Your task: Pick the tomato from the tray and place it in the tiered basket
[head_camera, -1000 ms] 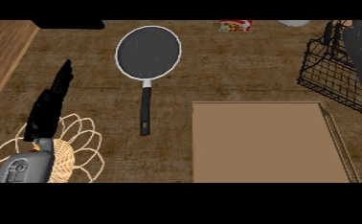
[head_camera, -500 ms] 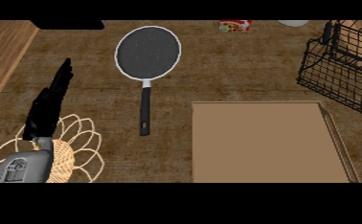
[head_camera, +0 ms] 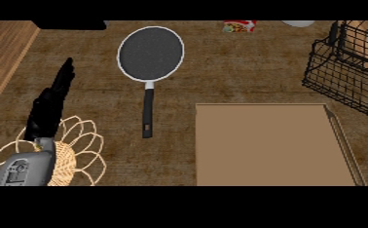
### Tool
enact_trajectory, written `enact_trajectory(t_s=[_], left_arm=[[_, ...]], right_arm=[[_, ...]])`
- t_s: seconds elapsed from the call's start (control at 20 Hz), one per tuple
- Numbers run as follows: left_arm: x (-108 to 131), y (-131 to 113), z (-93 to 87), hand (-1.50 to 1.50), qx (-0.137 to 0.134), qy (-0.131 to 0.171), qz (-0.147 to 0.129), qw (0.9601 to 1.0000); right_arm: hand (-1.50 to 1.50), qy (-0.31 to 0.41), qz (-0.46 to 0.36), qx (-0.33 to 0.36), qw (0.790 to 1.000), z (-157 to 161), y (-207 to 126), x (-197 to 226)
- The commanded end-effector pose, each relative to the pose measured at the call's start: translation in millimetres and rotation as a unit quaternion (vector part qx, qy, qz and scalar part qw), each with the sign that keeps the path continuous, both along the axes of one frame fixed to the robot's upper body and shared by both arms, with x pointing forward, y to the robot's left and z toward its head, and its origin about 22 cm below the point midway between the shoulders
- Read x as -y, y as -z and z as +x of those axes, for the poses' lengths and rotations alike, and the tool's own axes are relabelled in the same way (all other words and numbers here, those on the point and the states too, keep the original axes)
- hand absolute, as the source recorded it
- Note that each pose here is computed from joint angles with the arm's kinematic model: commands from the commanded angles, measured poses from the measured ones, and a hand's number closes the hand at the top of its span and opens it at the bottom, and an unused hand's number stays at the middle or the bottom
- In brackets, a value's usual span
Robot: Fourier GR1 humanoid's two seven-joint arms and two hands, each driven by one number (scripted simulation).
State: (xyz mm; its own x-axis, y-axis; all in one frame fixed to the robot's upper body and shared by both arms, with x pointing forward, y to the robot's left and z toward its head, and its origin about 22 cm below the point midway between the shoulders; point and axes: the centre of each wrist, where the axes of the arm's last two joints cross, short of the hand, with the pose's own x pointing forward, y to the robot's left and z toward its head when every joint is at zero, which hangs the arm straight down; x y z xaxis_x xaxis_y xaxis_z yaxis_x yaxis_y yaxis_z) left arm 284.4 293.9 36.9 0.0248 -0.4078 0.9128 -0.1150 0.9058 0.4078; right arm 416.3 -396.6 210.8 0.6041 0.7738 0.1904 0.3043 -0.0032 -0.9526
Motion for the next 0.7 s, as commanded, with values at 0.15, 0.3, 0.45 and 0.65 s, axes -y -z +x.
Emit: enact_trajectory(t_s=[0.15, 0.3, 0.45, 0.65], left_arm=[[-2, 2, -1.1, 0.0, 0.002, -0.003, -0.004, 1.0], [3, 11, -8.5, 0.0, 0.002, 0.002, -0.008, 1.0], [1, -1, -2.6, 0.0, 0.0, -0.007, 0.002, 1.0], [5, -4, -4.9, 0.0, -0.002, 0.005, -0.002, 1.0]], right_arm=[[1.5, 0.007, 0.128, -0.012, 0.992, -8, 17, 29], [-1.5, 0.027, 0.18, -0.003, 0.983, -13, 51, 34], [-1.5, 0.019, 0.176, 0.008, 0.984, -12, 67, 23], [-1.5, 0.01, 0.195, 0.101, 0.976, -15, 40, 37]])
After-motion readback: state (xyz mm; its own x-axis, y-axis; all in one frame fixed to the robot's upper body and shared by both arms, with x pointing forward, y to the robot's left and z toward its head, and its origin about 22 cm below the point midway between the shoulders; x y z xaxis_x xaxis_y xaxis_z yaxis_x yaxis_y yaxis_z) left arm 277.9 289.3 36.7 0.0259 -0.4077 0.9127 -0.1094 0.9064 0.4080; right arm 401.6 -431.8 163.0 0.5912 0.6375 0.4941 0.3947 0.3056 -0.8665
